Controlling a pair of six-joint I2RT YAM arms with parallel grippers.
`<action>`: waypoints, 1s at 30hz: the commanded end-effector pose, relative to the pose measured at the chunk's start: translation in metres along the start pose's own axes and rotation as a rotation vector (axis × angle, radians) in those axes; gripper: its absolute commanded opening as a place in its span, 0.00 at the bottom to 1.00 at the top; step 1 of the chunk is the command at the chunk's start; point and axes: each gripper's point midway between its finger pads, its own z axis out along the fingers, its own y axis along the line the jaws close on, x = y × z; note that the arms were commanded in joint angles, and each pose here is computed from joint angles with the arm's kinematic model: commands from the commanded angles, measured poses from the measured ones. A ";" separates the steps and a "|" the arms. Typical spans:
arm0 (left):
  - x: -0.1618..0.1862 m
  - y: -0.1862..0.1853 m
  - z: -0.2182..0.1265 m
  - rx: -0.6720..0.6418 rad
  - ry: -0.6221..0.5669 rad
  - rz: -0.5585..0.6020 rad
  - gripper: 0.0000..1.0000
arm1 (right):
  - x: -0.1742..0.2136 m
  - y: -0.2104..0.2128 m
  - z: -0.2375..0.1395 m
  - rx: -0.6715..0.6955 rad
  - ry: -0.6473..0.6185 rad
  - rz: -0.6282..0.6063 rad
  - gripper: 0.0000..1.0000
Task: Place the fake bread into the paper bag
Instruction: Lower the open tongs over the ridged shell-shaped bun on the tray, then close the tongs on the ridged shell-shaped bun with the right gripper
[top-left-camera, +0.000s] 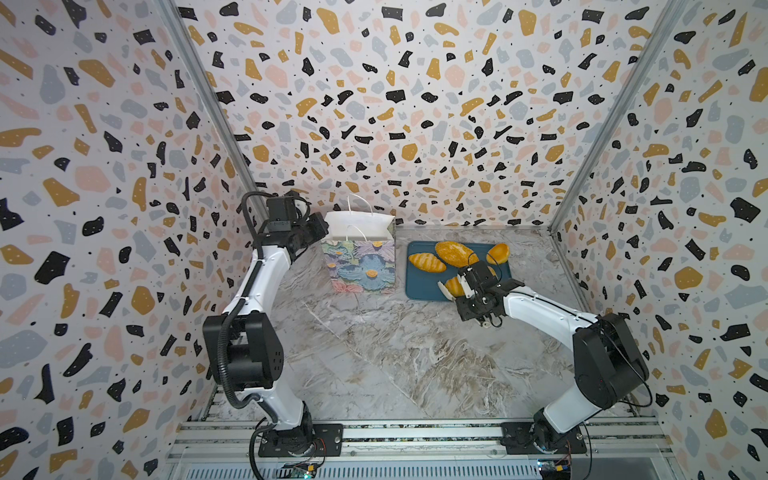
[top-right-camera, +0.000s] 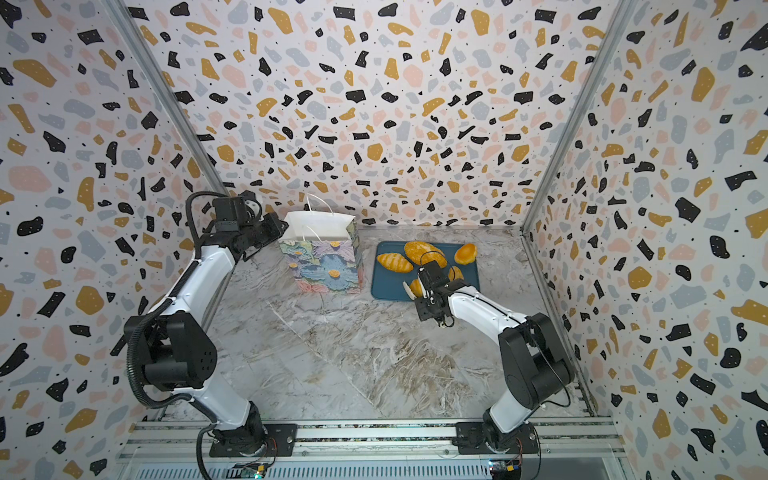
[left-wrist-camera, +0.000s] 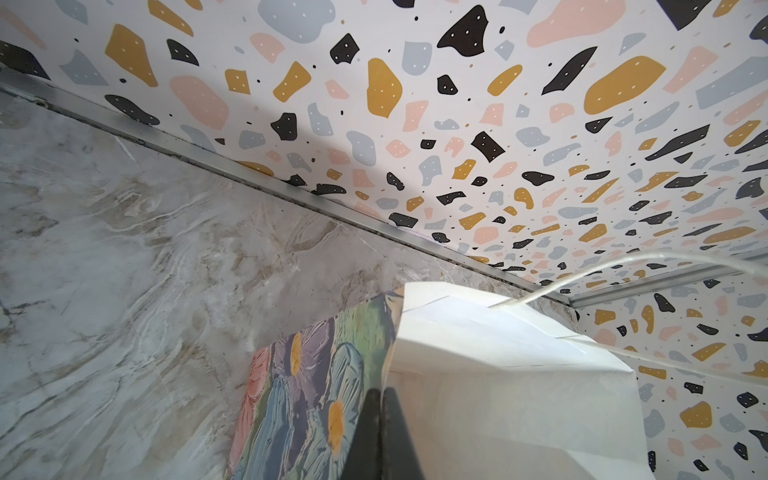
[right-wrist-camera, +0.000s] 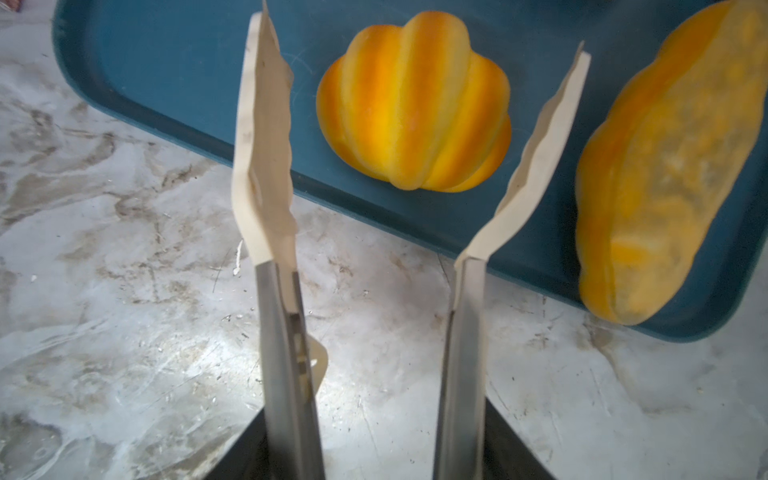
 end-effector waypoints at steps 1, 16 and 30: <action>-0.006 -0.005 -0.006 0.025 -0.027 0.021 0.00 | -0.011 -0.005 -0.008 0.022 -0.009 -0.009 0.60; -0.005 -0.004 -0.005 0.025 -0.024 0.018 0.00 | -0.011 -0.005 -0.002 0.031 0.020 -0.027 0.46; -0.006 -0.004 -0.005 0.023 -0.025 0.018 0.00 | -0.019 -0.002 -0.012 0.010 -0.022 -0.023 0.29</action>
